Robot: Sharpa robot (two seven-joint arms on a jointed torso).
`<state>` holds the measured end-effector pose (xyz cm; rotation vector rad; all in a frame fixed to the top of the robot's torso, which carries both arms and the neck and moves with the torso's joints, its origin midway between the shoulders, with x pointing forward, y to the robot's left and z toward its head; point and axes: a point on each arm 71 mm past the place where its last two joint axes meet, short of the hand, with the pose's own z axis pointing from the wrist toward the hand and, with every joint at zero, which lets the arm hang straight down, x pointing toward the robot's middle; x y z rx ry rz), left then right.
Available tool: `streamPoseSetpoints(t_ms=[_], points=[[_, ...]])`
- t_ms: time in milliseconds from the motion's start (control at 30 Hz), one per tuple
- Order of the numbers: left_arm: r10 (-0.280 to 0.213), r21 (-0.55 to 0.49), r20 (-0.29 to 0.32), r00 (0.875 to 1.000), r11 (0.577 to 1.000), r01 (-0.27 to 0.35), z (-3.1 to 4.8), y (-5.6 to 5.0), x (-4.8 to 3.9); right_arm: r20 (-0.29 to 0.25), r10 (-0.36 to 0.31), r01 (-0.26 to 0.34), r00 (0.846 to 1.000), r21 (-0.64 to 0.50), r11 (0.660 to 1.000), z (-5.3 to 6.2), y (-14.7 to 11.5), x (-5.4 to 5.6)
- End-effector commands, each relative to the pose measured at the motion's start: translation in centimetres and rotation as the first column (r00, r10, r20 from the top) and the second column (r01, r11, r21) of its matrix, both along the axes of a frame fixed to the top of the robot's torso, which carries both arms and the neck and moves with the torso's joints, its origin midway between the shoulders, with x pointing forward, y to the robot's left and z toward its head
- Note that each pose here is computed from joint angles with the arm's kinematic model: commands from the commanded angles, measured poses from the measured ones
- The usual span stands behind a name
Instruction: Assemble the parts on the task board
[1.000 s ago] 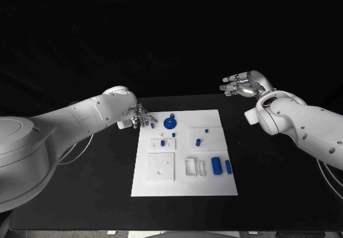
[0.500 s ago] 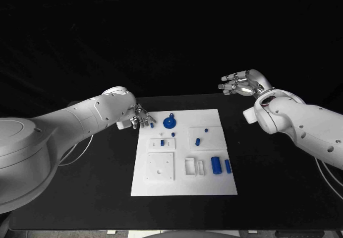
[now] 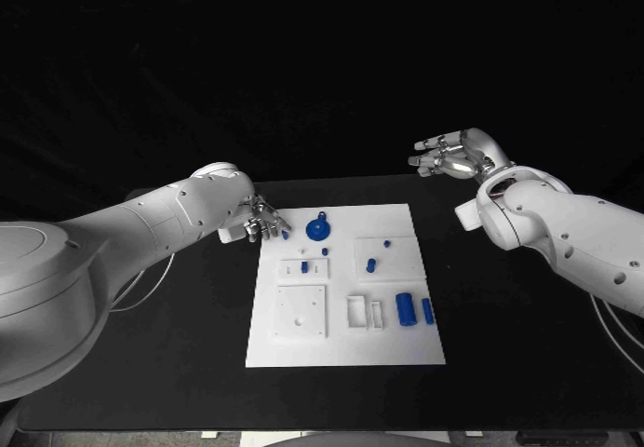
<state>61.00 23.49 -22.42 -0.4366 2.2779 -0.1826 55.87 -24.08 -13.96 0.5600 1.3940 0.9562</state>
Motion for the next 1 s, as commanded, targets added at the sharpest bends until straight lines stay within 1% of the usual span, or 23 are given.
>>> streamPoseSetpoints(t_ms=[33, 400, 1000], points=[[-0.017, -0.024, -0.012, 1.0, 1.0, 0.017, -0.15, -0.43, -0.07, 0.009, 0.007, -0.007, 1.0, 0.005, 1.0, 0.13, 0.17, -0.01], [-0.01, -0.035, -0.009, 1.0, 0.999, 0.009, -0.2, -0.41, -0.03, 0.006, 0.008, -0.008, 1.0, 0.005, 1.0, 0.1, 0.22, 0.02], [-0.016, -0.047, -0.021, 1.0, 0.999, 0.015, -0.25, -0.49, -0.07, 0.0, 0.012, -0.012, 1.0, 0.004, 1.0, 0.02, 0.36, 0.07]])
